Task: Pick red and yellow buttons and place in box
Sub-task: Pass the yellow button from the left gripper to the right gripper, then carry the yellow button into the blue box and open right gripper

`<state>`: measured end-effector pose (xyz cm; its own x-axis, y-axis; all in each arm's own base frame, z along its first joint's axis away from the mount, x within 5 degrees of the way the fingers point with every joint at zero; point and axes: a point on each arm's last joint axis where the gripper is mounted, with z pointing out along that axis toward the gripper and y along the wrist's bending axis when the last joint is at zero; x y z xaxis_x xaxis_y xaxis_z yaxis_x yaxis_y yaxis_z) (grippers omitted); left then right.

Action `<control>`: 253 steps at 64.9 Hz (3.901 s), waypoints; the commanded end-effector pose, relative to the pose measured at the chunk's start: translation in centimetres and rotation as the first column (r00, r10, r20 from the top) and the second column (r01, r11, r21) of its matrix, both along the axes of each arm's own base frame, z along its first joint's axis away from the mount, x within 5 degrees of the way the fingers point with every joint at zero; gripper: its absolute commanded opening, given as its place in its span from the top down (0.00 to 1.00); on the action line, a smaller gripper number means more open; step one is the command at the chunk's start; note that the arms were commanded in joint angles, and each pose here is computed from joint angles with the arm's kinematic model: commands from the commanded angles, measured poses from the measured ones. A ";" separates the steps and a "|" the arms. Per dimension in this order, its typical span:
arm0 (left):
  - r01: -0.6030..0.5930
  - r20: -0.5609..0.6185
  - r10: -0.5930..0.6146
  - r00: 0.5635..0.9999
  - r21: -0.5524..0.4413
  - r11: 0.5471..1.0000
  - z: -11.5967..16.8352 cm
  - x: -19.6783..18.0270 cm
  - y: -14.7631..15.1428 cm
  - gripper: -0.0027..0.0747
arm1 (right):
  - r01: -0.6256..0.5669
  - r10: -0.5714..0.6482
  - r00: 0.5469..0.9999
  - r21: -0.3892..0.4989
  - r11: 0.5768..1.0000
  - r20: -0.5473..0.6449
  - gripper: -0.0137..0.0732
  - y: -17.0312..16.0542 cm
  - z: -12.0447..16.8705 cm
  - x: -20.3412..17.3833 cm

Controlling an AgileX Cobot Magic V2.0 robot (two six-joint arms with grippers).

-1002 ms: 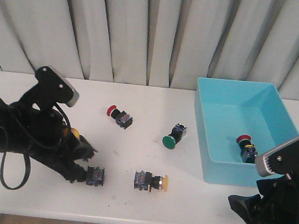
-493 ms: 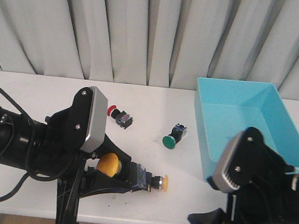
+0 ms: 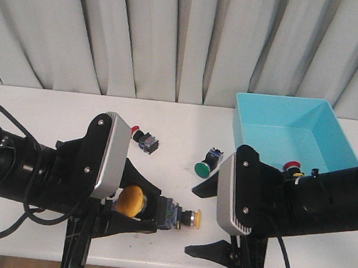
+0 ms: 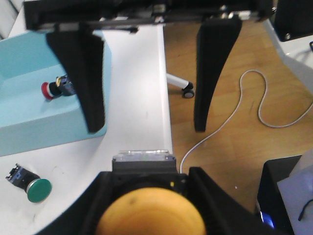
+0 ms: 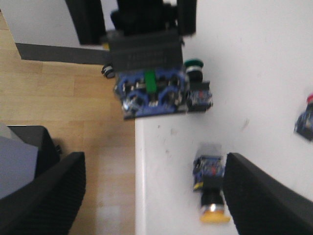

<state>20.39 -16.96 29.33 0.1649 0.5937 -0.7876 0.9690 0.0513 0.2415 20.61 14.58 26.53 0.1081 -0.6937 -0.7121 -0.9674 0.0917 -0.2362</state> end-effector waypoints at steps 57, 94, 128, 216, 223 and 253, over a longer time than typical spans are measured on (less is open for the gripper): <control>-0.011 -0.023 0.008 1.000 -0.124 0.992 2.0 -0.4 -0.5 0.71 | -0.047 0.023 0.979 0.115 0.992 0.204 0.48 3.6 2.3 -0.7; -0.029 -0.025 0.026 0.999 -0.126 0.992 2.1 -0.3 -0.4 0.21 | -0.033 0.010 0.983 0.124 0.992 0.186 0.52 3.6 2.3 -0.7; -0.248 0.009 0.248 0.969 -0.005 0.969 -0.9 3.2 -0.1 0.20 | 0.195 -0.203 0.961 0.061 0.979 0.186 0.52 2.4 1.9 0.8; -0.408 0.058 0.406 0.912 0.033 0.912 -1.6 4.9 0.6 0.20 | 0.803 -0.915 0.142 -0.496 0.329 -0.377 0.44 -13.2 -8.0 23.9; -0.408 0.058 0.406 0.912 0.033 0.912 -1.6 4.9 0.6 0.20 | 0.804 -0.915 0.148 -0.493 0.332 -0.375 0.36 -13.2 -7.9 23.9; -0.411 0.053 0.409 0.911 0.032 0.911 -1.6 4.9 0.6 0.20 | 0.845 -0.914 0.196 -0.411 0.341 -0.356 0.37 -13.2 -0.5 21.4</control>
